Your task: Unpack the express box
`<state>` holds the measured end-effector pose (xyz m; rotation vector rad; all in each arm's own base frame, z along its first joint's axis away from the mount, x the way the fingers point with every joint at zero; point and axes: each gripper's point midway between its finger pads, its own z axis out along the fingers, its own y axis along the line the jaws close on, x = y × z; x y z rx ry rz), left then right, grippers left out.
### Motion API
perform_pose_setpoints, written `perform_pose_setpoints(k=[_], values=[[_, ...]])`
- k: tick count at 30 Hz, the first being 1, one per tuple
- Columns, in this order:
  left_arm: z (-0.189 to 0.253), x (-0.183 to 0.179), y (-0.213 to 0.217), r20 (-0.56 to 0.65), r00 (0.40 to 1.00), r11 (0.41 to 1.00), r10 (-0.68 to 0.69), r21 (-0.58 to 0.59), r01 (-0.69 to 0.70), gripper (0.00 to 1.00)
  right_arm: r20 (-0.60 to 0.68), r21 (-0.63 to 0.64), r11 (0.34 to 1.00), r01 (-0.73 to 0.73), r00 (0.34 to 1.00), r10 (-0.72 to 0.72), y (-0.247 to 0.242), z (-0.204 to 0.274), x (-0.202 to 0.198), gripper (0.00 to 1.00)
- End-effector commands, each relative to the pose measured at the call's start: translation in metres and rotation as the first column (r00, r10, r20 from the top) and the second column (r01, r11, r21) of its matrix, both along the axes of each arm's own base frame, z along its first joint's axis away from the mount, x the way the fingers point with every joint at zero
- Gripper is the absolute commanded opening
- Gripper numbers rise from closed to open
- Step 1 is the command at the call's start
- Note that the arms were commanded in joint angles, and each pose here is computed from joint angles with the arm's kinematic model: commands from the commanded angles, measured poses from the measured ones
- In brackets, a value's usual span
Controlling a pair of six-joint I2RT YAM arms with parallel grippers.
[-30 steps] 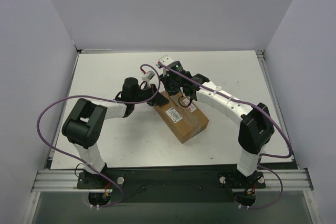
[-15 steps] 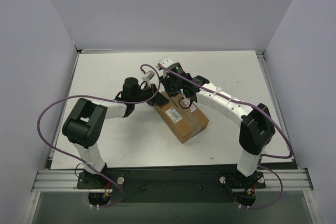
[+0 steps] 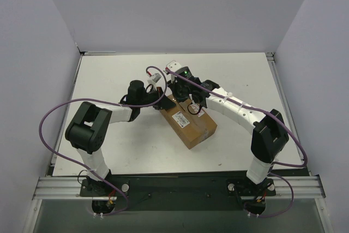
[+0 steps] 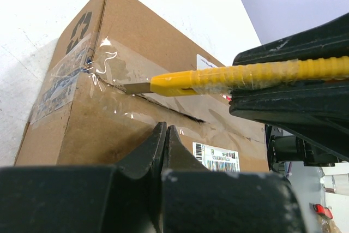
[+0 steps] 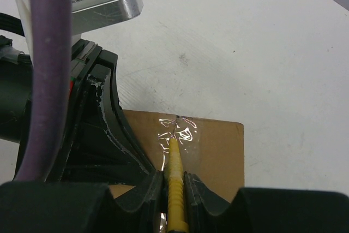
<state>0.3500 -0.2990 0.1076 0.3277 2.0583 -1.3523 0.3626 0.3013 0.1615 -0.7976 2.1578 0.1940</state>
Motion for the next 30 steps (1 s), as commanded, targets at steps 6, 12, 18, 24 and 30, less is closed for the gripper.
perform_pose_setpoints(k=[6, 12, 18, 24, 30], values=[[-0.051, 0.013, 0.022, -0.09, 0.986, 0.982, 0.14, 0.138, -0.127, 0.0, -0.082, -0.085, 0.996, 0.014, 0.996, -0.021, -0.023, 0.002, -0.031, 0.0], [-0.051, 0.016, 0.023, -0.088, 0.984, 0.98, 0.154, 0.14, -0.141, 0.0, -0.1, -0.11, 0.994, 0.017, 0.995, -0.028, -0.033, 0.004, -0.04, 0.0], [-0.052, 0.017, 0.024, -0.09, 0.982, 0.978, 0.166, 0.146, -0.152, 0.0, -0.116, -0.111, 0.993, 0.04, 0.992, -0.053, -0.043, 0.006, -0.05, 0.0], [-0.054, 0.018, 0.024, -0.096, 0.979, 0.975, 0.178, 0.153, -0.162, 0.0, -0.132, -0.117, 0.992, 0.041, 0.99, -0.057, -0.051, 0.005, -0.059, 0.0], [-0.057, 0.018, 0.024, -0.103, 0.978, 0.974, 0.18, 0.159, -0.162, 0.0, -0.154, -0.125, 0.992, 0.031, 0.987, -0.05, -0.059, -0.001, -0.071, 0.0]])
